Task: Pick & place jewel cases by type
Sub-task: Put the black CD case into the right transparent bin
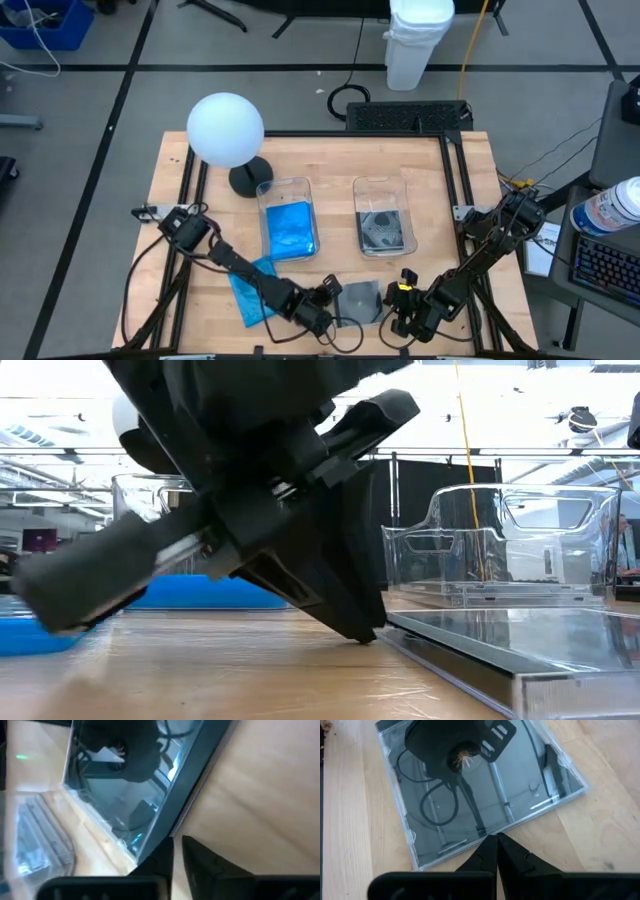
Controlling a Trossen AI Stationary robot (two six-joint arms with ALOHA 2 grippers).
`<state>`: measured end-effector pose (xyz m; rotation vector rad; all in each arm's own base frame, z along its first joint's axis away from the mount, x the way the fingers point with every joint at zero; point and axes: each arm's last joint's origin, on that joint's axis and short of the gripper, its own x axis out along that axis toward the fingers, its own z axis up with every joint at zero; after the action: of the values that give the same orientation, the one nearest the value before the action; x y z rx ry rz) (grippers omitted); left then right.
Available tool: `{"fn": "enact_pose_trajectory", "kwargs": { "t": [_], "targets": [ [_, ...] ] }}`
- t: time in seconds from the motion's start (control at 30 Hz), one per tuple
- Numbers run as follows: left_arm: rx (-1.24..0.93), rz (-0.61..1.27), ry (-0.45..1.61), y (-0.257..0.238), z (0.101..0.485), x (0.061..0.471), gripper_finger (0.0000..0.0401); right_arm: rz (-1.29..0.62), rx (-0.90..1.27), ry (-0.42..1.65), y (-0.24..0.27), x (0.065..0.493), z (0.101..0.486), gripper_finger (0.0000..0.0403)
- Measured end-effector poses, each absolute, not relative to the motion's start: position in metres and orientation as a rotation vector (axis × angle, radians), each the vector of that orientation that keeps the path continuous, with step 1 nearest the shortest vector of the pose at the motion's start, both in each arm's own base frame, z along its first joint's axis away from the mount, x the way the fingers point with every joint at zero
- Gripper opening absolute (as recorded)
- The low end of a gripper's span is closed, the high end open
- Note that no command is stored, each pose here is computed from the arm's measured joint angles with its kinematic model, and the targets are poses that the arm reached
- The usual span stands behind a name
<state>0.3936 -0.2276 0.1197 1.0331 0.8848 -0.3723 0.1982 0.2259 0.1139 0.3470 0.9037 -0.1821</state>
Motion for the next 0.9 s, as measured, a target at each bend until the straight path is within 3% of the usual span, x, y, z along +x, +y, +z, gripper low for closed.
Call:
{"fn": "enact_pose_trajectory", "kwargs": {
  "t": [0.3, 0.47, 0.9],
  "targets": [
    [1.092, -0.362, 0.907, -0.216, 0.122, 0.397, 0.0139, -0.187, 0.341, 0.892, 0.226, 0.198, 0.114, 0.0],
    [1.128, -0.378, 0.904, -0.216, 0.122, 0.398, 0.0169, -0.187, 0.34, 0.89, 0.226, 0.198, 0.114, 0.0],
    [1.194, -0.4, 0.829, -0.216, 0.124, 0.404, 0.014, -0.174, 0.323, 0.879, 0.227, 0.198, 0.115, 0.0]
  ]
}}
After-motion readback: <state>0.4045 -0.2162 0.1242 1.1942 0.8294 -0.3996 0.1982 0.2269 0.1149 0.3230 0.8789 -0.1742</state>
